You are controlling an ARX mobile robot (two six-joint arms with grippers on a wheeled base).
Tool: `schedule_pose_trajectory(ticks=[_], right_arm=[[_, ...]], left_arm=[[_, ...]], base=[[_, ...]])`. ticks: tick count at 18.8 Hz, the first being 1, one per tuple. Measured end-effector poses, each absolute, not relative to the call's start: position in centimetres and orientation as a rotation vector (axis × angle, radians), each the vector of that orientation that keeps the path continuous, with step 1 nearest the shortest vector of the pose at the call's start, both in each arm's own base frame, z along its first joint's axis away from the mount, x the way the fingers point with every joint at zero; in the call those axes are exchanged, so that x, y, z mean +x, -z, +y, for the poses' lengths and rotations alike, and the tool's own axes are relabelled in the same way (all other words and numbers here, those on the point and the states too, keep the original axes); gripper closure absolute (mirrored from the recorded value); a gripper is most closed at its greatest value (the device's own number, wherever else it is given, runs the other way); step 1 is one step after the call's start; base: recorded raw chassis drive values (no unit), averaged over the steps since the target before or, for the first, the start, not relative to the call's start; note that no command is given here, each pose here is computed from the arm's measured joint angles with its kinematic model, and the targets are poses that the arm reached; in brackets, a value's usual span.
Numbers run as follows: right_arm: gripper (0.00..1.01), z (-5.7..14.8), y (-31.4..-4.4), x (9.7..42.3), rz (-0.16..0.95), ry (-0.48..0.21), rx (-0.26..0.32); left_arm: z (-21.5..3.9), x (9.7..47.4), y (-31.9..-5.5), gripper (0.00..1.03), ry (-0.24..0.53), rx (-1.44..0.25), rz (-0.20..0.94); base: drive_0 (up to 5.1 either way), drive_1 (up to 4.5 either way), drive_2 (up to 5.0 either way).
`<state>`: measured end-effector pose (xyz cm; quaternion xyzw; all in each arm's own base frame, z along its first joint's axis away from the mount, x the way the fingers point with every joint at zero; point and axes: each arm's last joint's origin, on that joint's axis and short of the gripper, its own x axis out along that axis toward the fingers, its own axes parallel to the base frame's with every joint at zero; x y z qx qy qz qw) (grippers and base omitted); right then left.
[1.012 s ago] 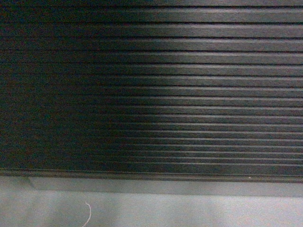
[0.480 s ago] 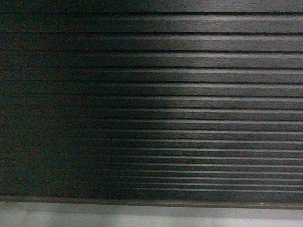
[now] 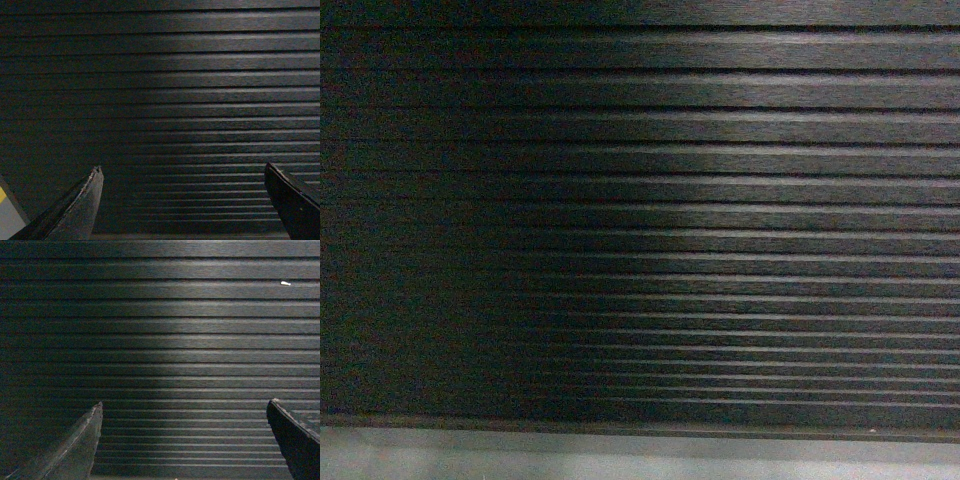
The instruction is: Place dark red mango on scale at checkout
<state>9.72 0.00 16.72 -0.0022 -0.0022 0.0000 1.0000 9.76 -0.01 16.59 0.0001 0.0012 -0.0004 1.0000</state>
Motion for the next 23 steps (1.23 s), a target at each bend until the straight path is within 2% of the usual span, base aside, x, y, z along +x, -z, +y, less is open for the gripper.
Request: schedule_pose_trajectory(ticks=[23], right_arm=[[0.03,0.0,-16.72,9.72,-0.004,0.0,-0.001]], left_arm=[[-0.01,9.76,-16.59,0.05,0.001,0.001,0.002]], base=[[0.0,0.0,0.0]])
